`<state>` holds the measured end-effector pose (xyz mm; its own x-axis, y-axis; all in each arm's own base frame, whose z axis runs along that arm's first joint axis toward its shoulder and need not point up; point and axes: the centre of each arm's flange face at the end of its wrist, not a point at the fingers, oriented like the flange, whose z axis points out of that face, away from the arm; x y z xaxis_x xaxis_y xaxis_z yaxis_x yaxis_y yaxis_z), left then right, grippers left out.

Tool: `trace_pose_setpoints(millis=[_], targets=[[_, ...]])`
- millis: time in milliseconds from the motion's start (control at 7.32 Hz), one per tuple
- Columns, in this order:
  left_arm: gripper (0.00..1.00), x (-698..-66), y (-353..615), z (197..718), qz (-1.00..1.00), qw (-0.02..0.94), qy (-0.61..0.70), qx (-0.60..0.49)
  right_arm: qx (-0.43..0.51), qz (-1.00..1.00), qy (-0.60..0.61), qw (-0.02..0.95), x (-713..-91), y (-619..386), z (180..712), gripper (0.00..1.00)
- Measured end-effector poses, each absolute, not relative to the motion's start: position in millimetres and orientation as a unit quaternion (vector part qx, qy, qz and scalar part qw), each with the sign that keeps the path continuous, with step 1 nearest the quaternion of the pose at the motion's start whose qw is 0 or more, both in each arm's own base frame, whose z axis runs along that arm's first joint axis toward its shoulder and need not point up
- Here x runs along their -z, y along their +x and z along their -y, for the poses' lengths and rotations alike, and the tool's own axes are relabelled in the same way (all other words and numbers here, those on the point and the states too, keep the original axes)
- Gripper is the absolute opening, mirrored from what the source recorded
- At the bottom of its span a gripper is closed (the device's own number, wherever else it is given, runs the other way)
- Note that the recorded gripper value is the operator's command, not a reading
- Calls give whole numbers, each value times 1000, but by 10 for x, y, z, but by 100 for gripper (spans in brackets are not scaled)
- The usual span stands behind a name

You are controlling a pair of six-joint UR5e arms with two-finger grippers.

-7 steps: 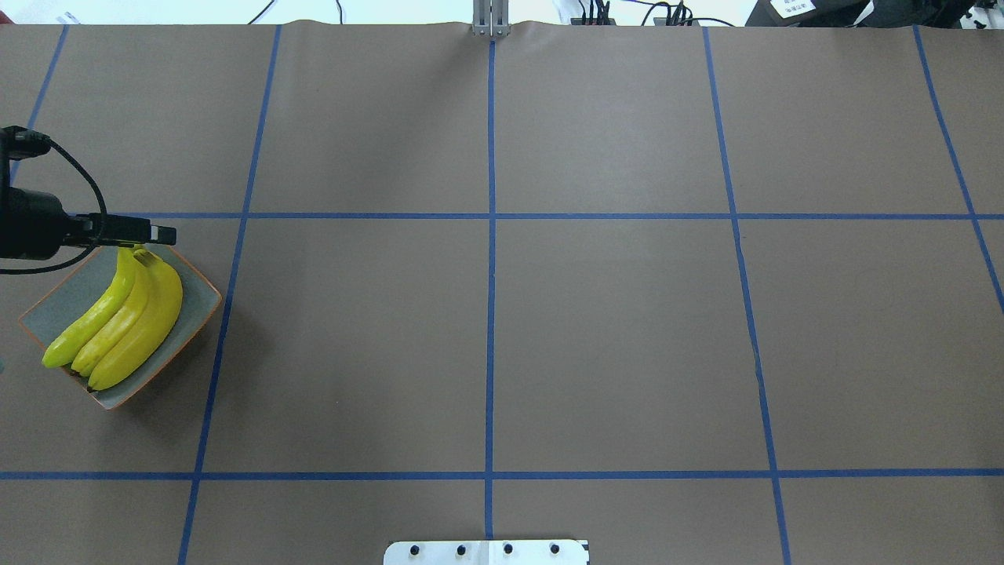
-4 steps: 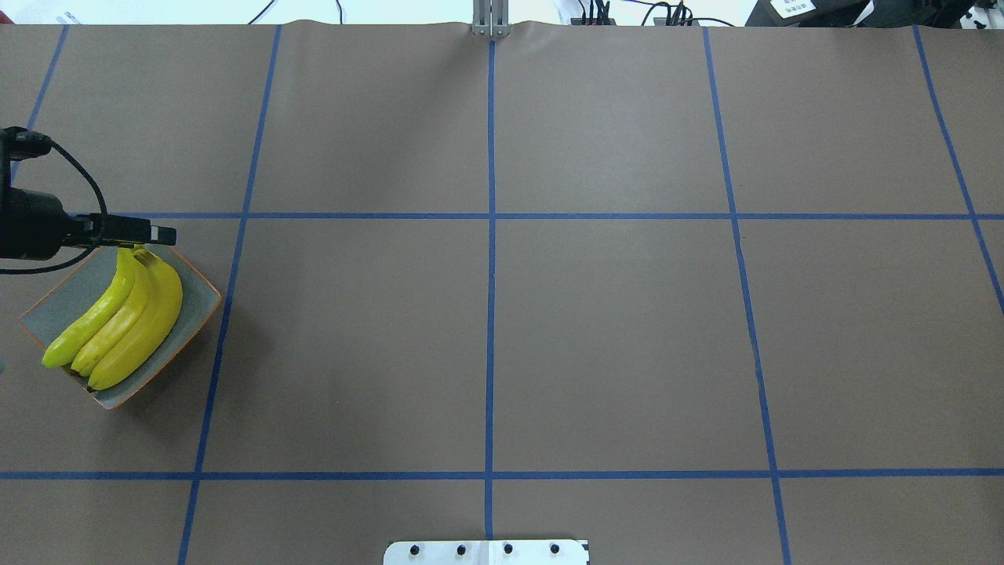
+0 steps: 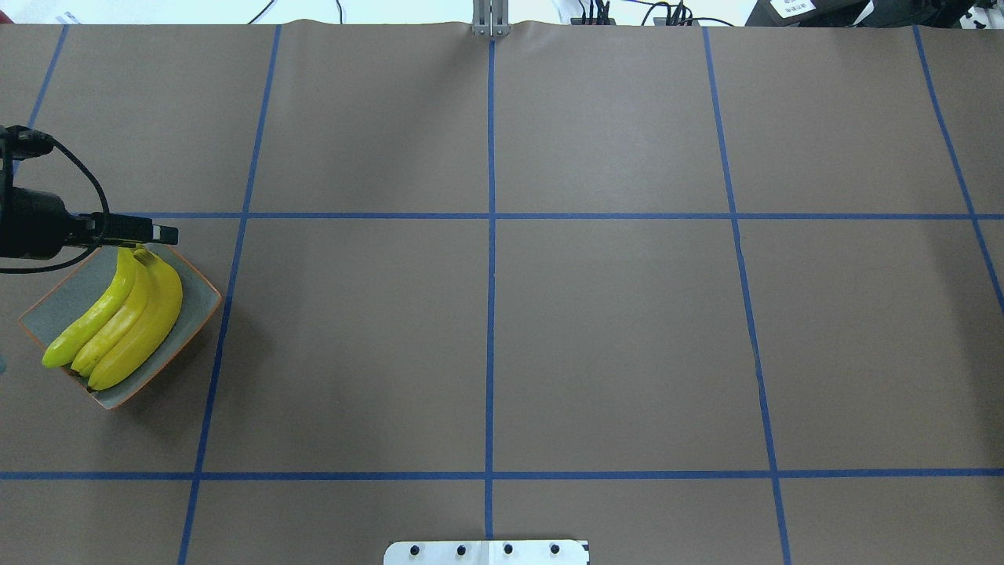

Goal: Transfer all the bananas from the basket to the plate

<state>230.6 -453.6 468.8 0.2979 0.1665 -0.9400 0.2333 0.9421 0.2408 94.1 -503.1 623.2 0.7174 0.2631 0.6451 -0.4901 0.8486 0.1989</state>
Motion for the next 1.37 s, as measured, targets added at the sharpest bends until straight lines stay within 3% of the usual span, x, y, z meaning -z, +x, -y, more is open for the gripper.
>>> trace_pose_setpoints(millis=[273, 547, 957, 1367], targets=[[100, -4588, 2333, 4574, -597, 782, 175, 19, -207, 375, 172, 887, -5410, -210, 5665, 0], [100, -4318, 2416, 4687, -614, 768, 179, 23, -228, 453, 150, 849, -4281, -1539, 5948, 0], [100, -3530, 2623, 4950, -657, 728, 192, 27, -249, 546, 140, 788, -2627, -3266, 5727, 0], [100, -2856, 2737, 5036, -694, 693, 194, 29, -196, 601, 101, 768, -1652, -3954, 5476, 0]])
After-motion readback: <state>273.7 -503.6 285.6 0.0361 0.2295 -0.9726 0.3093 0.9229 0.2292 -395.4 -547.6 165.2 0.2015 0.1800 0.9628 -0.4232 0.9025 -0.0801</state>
